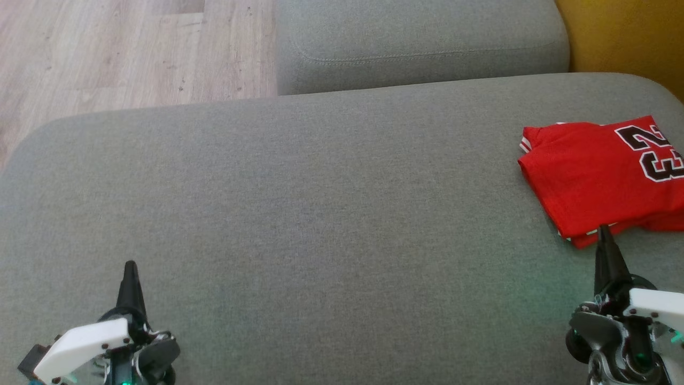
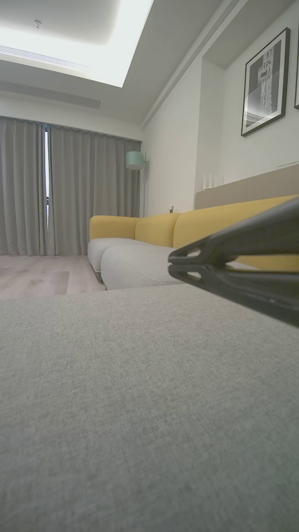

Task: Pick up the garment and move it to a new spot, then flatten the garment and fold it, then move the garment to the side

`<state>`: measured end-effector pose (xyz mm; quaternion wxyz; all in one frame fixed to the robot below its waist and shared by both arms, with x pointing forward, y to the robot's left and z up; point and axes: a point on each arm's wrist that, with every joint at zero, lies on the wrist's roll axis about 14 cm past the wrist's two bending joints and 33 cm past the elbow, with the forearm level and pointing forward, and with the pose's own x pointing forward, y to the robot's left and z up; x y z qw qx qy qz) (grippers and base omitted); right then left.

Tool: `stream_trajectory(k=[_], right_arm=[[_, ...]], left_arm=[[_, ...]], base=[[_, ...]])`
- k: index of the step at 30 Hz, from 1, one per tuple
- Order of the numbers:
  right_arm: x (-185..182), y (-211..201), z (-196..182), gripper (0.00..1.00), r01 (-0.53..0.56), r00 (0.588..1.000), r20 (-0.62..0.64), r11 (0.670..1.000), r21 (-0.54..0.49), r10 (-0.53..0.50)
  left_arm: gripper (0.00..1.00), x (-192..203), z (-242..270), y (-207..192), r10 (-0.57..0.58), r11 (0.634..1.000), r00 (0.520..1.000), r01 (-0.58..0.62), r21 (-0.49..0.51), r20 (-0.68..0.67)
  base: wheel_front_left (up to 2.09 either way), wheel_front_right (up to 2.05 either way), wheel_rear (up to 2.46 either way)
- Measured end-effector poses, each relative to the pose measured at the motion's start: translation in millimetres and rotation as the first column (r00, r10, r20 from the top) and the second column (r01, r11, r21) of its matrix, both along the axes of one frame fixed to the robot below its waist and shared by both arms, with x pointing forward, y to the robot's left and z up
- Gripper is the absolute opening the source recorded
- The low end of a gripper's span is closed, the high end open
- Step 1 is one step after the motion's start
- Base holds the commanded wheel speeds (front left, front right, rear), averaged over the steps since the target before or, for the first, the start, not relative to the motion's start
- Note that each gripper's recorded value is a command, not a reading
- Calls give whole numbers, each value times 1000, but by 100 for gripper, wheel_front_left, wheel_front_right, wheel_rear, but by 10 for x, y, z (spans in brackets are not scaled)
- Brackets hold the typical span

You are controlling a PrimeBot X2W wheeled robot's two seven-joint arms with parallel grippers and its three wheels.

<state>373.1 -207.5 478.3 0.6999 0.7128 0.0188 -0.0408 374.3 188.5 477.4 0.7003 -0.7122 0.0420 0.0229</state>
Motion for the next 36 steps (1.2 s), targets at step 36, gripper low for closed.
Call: stream_trajectory(k=[36], right_arm=[[-1, -6, 0, 0, 2, 1000, 0, 1000, -1, -2]], left_arm=[[0, 0, 0, 1, 1, 1000, 1000, -1, -2, 0]], base=[[0, 0, 0]])
